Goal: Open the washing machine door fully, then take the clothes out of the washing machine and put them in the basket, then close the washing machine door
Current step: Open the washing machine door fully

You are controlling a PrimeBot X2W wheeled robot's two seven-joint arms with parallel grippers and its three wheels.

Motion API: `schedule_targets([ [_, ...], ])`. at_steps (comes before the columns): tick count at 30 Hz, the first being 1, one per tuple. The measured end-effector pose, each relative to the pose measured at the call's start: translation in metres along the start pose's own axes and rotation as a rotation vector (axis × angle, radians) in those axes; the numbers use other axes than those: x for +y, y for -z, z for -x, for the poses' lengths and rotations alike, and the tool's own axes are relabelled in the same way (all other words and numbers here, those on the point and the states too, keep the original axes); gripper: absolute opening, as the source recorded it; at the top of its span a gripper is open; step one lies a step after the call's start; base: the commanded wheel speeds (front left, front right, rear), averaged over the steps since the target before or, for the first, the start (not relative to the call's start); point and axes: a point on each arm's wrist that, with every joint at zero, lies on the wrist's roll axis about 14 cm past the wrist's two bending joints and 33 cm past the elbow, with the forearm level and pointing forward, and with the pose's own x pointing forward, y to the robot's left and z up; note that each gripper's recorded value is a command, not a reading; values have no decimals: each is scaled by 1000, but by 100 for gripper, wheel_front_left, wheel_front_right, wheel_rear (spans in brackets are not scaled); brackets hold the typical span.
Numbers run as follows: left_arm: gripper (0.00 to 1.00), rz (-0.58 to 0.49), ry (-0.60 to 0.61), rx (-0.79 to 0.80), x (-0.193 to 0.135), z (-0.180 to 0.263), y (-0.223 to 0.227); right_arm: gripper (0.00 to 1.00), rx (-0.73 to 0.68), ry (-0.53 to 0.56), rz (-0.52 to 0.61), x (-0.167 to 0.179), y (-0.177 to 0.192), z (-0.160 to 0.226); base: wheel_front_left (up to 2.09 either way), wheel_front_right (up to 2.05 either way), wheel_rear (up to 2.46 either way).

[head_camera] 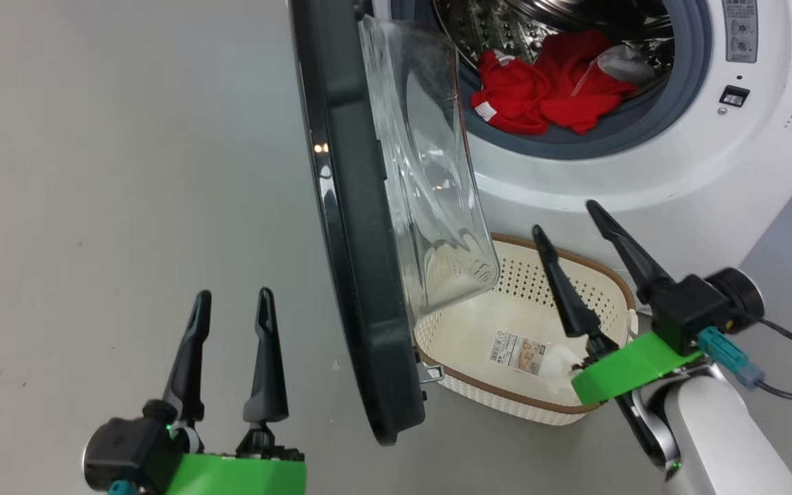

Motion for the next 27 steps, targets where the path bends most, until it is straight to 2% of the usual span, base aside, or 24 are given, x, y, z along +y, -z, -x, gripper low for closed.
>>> schedule_targets([
  [3,100,-2,-9,9,3,4,2,100,13,38,-1,-8,6,10,0,0,0],
  [11,100,-3,-8,18,3,5,5,100,43,59,-42,-7,20,30,0,0,0],
  [22,100,1,-3,25,2,6,7,100,50,65,-44,-7,21,36,0,0,0],
  [23,69,0,-3,25,2,6,7,100,49,65,-46,-6,21,36,0,0,0],
  [24,25,-6,-2,23,2,6,7,100,48,65,-49,-6,21,36,0,0,0],
  [25,0,-12,0,20,2,6,6,100,48,66,-52,-6,21,36,0,0,0],
  [27,0,-20,7,4,0,5,1,100,49,66,-53,-6,21,36,0,0,0],
])
